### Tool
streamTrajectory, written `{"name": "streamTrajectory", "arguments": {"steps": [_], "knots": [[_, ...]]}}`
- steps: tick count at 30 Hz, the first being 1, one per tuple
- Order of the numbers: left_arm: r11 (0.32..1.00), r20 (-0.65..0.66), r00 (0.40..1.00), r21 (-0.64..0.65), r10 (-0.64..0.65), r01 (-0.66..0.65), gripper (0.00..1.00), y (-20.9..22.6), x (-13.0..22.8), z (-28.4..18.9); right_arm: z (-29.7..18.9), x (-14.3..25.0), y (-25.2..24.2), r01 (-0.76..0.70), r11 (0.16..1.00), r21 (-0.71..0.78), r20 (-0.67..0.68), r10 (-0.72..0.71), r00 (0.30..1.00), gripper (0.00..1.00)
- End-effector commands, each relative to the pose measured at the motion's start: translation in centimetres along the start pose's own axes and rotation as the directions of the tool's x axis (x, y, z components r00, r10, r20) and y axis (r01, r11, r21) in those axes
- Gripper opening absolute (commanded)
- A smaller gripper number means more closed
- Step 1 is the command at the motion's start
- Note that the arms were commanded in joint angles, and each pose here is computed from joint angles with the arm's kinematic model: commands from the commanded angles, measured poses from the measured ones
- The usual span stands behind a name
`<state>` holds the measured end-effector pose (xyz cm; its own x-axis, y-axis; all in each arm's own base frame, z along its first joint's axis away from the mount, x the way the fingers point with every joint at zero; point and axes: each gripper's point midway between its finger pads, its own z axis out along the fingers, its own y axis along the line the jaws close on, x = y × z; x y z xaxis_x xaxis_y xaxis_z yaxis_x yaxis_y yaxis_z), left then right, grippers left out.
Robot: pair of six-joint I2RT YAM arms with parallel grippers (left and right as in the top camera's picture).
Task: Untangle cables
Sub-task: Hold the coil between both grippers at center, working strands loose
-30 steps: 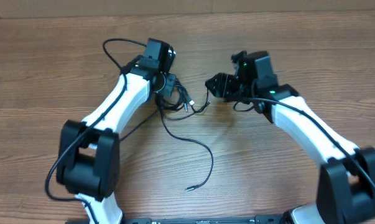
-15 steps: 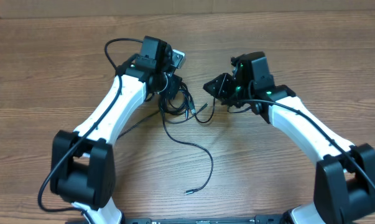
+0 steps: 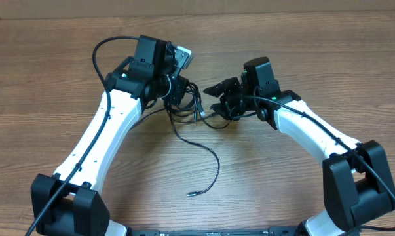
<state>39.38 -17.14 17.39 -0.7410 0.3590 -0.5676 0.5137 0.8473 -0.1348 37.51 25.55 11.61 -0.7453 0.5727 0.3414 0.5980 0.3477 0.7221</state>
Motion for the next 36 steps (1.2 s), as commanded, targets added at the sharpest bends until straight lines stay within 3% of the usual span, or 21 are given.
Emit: {"name": "streamTrajectory", "arguments": {"steps": [1, 6, 10, 22, 36], "knots": [[1.0, 0.016, 1.0, 0.022, 0.017, -0.017, 0.04, -0.7, -0.5, -0.5, 0.2, 0.8, 0.2, -0.112, 0.994, -0.004, -0.038, 0.112, 0.993, 0.49], [0.999, 0.015, 0.999, 0.032, 0.029, -0.03, 0.04, -1.5, -0.5, -0.3, 0.9, 2.0, 0.0, -0.145, 0.989, 0.016, -0.054, 0.145, 0.988, 0.39], [0.999, 0.012, 1.0, 0.037, 0.025, -0.025, 0.04, -2.2, -0.5, -0.2, 1.6, 2.5, -0.3, -0.221, 0.975, 0.03, -0.012, 0.222, 0.975, 0.38], [0.999, -0.016, 1.0, 0.045, 0.005, -0.004, 0.04, -2.5, 0.2, -0.2, 1.7, 0.2, -0.5, -0.226, 0.974, 0.011, 0.151, 0.222, 0.963, 0.37], [0.995, -0.022, 1.0, 0.101, -0.019, 0.021, 0.04, -3.5, 0.3, -0.2, 2.9, 0.4, -1.3, -0.301, 0.953, 0.023, 0.152, 0.294, 0.944, 0.31]]}}
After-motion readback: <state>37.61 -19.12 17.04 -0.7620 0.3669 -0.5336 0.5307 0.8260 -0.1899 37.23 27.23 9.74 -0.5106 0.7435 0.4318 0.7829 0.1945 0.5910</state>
